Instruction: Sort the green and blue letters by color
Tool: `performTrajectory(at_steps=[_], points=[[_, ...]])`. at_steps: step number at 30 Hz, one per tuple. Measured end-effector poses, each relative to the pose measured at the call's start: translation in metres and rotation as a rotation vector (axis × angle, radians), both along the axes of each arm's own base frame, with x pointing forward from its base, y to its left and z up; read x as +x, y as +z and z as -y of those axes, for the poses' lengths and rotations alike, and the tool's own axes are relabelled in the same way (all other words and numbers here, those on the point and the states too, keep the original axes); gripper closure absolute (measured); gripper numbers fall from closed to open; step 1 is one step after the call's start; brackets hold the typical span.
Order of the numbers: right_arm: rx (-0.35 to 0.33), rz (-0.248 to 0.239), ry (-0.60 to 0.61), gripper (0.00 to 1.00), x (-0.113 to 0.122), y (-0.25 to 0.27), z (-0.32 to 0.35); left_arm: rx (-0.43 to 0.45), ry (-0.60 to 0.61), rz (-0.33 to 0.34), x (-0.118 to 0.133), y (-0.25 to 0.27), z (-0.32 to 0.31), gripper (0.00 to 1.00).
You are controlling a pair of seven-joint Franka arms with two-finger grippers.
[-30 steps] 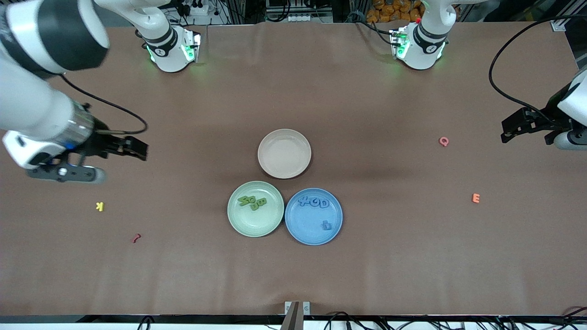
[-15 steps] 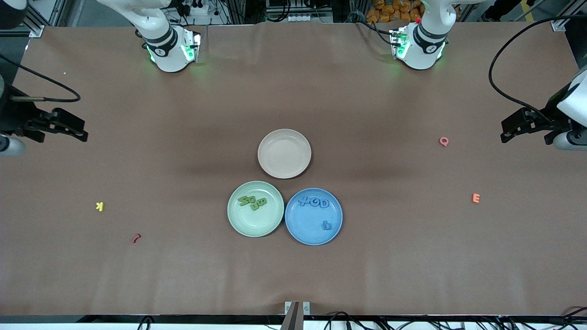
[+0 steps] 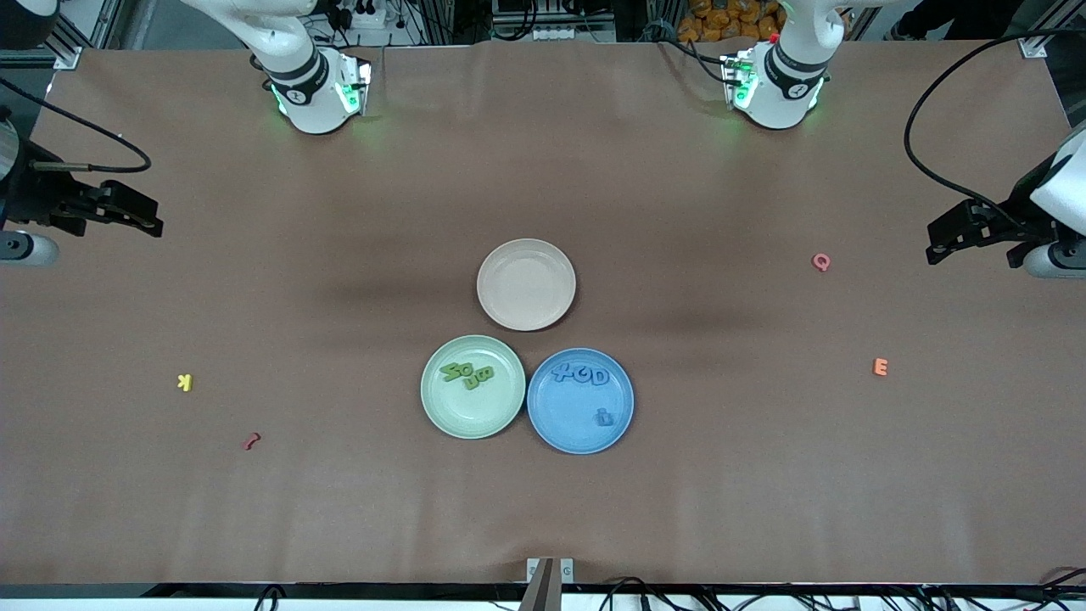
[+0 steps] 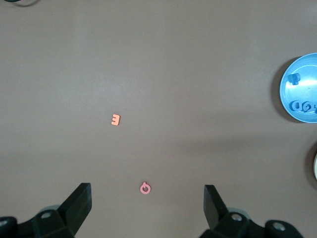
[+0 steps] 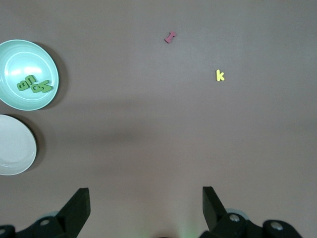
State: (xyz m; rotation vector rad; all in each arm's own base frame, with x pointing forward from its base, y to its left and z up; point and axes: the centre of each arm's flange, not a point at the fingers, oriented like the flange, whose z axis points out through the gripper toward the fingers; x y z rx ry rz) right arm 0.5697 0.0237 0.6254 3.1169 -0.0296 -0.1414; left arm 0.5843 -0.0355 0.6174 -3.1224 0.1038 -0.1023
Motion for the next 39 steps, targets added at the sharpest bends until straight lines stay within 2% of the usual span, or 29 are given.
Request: performTrajectory(at_steps=[8,18,26,39], points=[[-0.005,0.032,0.007,0.00,-0.003,-0.021,0.000,0.000,0.000,0.000,0.000,0.000,0.000,0.00],[-0.010,0.039,0.012,0.00,-0.012,-0.021,0.015,0.000,0.000,0.000,0.000,0.000,0.000,0.00],[0.028,0.038,0.010,0.00,-0.012,-0.022,0.021,0.000,0.000,0.000,0.000,0.000,0.000,0.00],[0.032,0.040,0.040,0.00,-0.012,-0.022,0.013,0.000,-0.001,0.000,0.000,0.000,0.000,0.00]])
